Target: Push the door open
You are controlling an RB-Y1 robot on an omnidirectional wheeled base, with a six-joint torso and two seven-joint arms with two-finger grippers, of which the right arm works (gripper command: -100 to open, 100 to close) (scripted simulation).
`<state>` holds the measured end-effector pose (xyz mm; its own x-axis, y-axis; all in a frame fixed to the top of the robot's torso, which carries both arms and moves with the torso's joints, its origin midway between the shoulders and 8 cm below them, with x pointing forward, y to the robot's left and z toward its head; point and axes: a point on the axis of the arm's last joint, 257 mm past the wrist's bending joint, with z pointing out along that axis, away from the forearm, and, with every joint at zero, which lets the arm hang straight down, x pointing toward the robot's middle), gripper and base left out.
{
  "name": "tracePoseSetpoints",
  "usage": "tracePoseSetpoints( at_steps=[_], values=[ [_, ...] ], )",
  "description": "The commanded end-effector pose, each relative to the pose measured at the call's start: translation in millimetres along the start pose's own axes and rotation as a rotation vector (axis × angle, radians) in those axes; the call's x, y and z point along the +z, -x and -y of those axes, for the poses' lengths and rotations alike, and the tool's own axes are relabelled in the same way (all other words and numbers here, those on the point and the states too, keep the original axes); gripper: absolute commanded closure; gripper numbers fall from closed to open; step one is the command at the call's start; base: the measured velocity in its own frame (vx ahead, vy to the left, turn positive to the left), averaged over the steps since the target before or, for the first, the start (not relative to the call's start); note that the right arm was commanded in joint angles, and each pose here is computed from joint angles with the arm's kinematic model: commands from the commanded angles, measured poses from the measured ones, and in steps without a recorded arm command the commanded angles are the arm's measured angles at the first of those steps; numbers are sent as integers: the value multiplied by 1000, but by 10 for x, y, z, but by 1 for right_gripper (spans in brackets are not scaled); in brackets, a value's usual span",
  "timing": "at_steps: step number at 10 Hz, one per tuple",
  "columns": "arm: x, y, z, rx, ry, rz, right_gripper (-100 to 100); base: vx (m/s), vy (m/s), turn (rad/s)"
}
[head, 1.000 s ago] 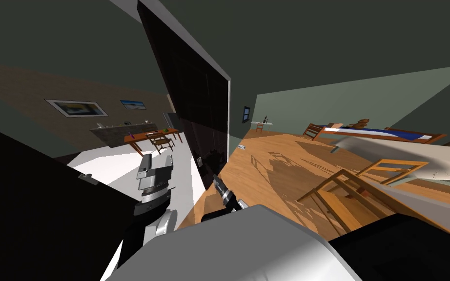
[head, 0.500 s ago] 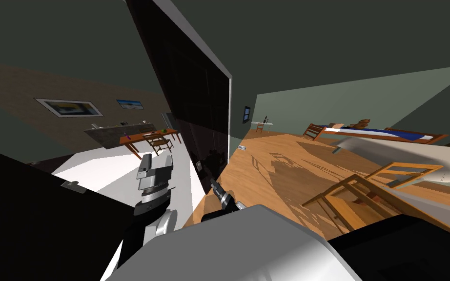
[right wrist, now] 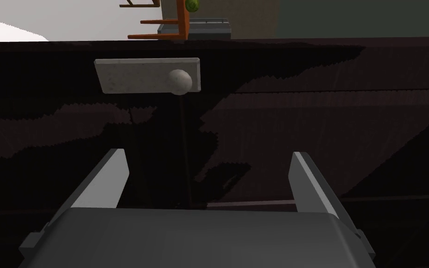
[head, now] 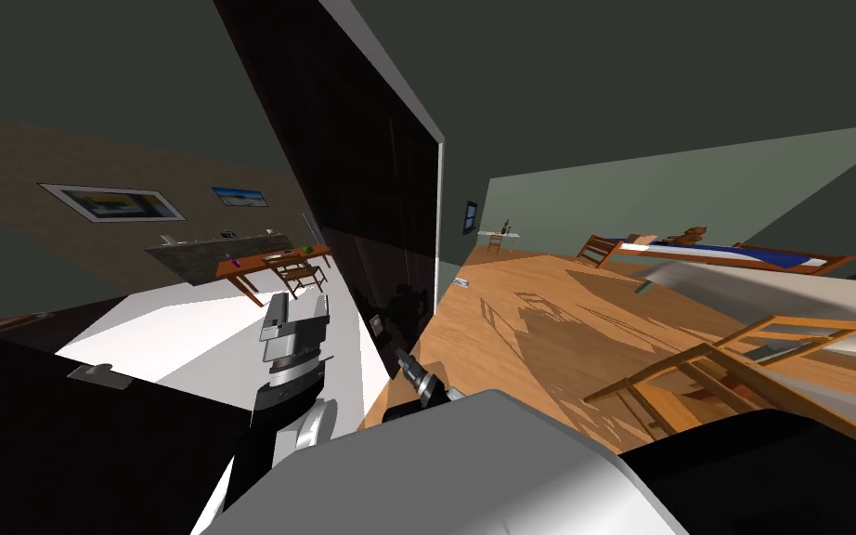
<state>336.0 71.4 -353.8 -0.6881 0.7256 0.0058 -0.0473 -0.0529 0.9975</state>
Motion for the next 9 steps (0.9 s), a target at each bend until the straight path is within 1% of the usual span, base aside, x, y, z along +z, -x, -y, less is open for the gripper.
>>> tracePoseSetpoints(
  at_steps=[1, 3, 4, 6, 8, 9],
  values=[
    [-11, -55, 65, 1, -11, -17, -100, 118, 27, -11],
    [-43, -177, 195, 0, -36, -53, -100, 214, 23, -21],
    [-43, -177, 195, 0, -36, -53, -100, 155, 6, 1],
    [-70, -258, 284, -1, -53, -78, -100, 141, 25, -12],
    [-99, -334, 368, -2, -70, -102, -100, 194, 18, -13],
    [-76, -311, 337, -2, -65, -95, -100, 101, 3, 0]
  ],
)
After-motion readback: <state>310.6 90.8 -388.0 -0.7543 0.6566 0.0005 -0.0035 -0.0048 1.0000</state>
